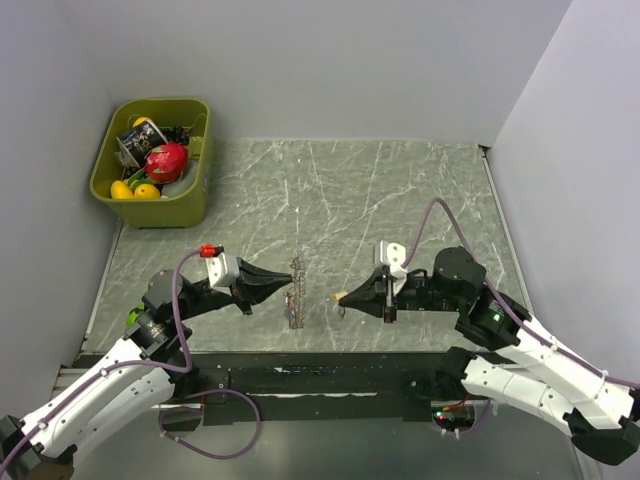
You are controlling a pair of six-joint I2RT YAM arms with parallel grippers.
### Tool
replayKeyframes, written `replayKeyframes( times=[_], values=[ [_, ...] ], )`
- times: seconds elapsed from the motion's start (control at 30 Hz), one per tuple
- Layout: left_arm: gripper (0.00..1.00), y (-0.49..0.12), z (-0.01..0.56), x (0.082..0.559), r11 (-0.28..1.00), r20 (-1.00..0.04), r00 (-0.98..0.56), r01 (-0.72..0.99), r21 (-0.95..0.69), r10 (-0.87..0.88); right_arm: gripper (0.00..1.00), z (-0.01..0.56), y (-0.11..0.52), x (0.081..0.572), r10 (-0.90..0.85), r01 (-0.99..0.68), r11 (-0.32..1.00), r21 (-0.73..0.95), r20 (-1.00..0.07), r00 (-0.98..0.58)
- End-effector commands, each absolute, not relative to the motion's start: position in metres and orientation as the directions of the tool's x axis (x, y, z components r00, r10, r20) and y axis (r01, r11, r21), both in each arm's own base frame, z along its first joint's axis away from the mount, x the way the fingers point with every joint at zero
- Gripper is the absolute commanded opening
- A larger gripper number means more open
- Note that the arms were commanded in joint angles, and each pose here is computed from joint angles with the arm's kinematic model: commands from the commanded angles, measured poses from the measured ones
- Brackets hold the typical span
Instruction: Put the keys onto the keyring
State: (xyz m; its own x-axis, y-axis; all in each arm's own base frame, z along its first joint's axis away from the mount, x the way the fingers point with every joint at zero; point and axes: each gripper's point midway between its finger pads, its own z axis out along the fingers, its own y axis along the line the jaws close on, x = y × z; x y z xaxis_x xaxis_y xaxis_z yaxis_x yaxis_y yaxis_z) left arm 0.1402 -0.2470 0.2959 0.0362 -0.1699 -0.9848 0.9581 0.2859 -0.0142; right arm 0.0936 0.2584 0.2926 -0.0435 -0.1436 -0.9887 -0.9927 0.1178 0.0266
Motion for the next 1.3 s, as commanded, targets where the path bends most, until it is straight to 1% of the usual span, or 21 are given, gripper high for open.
replayKeyframes(
  times=[0.0, 0.17, 0.53, 0.6, 0.67, 0.77, 1.27],
  values=[
    [0.01, -0.245, 0.335, 0.139, 0.297, -0.964, 0.107, 0.954, 0.031, -0.244, 0.0, 0.328, 0.272, 0.105, -0.066, -0.992, 0.123, 0.007, -0.998, -0.015],
    [0.01, -0.246, 0.329, 0.15, 0.333, -0.973, 0.072, 0.943, -0.006, -0.221, 0.0, 0.332, 0.29, 0.116, -0.072, -0.994, 0.106, 0.031, -0.997, -0.039],
    [0.01, -0.243, 0.325, 0.163, 0.394, -0.977, 0.057, 0.919, -0.029, -0.204, 0.0, 0.338, 0.317, 0.139, -0.041, -0.99, 0.128, 0.066, -0.997, -0.072],
    [0.01, -0.244, 0.324, 0.162, 0.391, -0.977, 0.057, 0.92, -0.028, -0.203, 0.0, 0.337, 0.319, 0.144, -0.034, -0.987, 0.145, 0.063, -0.997, -0.068],
    [0.01, -0.244, 0.324, 0.162, 0.384, -0.978, 0.057, 0.923, -0.025, -0.201, 0.0, 0.336, 0.32, 0.147, -0.023, -0.982, 0.163, 0.094, -0.995, -0.099],
    [0.01, -0.246, 0.324, 0.159, 0.369, -0.978, 0.056, 0.929, -0.023, -0.203, 0.0, 0.339, 0.323, 0.152, 0.0, -0.981, 0.173, 0.088, -0.996, -0.089],
    [0.01, -0.249, 0.327, 0.149, 0.317, -0.977, 0.058, 0.948, -0.011, -0.207, 0.0, 0.334, 0.327, 0.163, -0.014, -0.971, 0.217, 0.097, -0.995, -0.103]
  ],
)
